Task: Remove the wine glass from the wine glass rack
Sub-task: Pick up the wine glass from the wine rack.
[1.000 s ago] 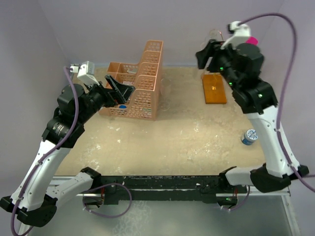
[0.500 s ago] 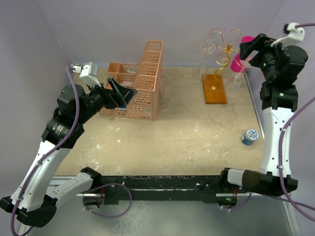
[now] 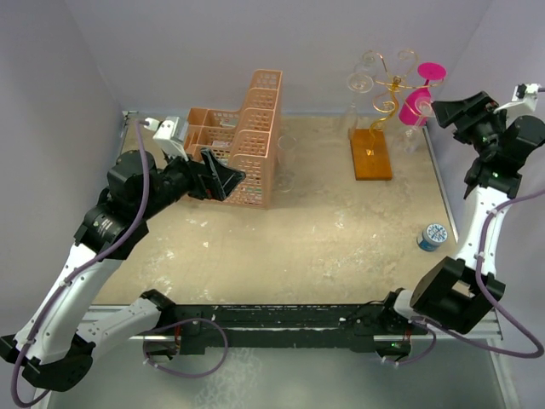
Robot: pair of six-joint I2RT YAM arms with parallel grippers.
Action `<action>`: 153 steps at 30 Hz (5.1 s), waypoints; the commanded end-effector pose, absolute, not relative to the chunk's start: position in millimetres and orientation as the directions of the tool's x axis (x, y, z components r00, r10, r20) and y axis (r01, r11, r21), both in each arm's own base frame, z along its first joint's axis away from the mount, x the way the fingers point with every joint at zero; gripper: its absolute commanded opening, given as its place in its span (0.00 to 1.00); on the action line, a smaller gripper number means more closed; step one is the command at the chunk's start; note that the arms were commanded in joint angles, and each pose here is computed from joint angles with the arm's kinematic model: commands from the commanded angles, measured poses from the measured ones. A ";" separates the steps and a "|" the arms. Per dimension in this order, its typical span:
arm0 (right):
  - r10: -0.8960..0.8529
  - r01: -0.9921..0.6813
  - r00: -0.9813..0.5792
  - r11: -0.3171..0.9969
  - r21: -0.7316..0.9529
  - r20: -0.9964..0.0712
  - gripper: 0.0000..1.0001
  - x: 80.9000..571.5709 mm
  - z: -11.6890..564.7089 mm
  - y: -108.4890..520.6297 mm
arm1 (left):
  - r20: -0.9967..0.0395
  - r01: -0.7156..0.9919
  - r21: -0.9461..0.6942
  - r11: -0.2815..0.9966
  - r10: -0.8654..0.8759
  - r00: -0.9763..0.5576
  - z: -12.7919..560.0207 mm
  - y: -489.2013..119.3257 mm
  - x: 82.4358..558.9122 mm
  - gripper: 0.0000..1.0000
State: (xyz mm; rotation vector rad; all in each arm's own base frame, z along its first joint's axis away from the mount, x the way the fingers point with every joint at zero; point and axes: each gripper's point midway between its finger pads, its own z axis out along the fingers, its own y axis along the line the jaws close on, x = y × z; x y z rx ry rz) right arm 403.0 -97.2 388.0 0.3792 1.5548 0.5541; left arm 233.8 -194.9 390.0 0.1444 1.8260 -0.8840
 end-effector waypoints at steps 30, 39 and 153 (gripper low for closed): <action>0.706 -0.300 -0.100 0.650 0.698 -0.701 0.57 446.7 365.2 -106.4 | -0.877 0.489 -0.452 0.746 -0.274 -0.394 395.6 -198.6 248.9 0.99; 0.730 -0.337 -0.119 0.608 0.719 -0.673 0.48 452.4 359.7 -105.7 | -0.872 0.489 -0.465 0.738 -0.284 -0.399 395.7 -201.6 251.1 0.99; 0.923 -0.302 -0.097 0.330 0.895 -0.373 0.00 471.9 439.2 -94.4 | -0.859 0.477 -0.491 0.729 -0.314 -0.404 396.1 -198.9 246.2 0.99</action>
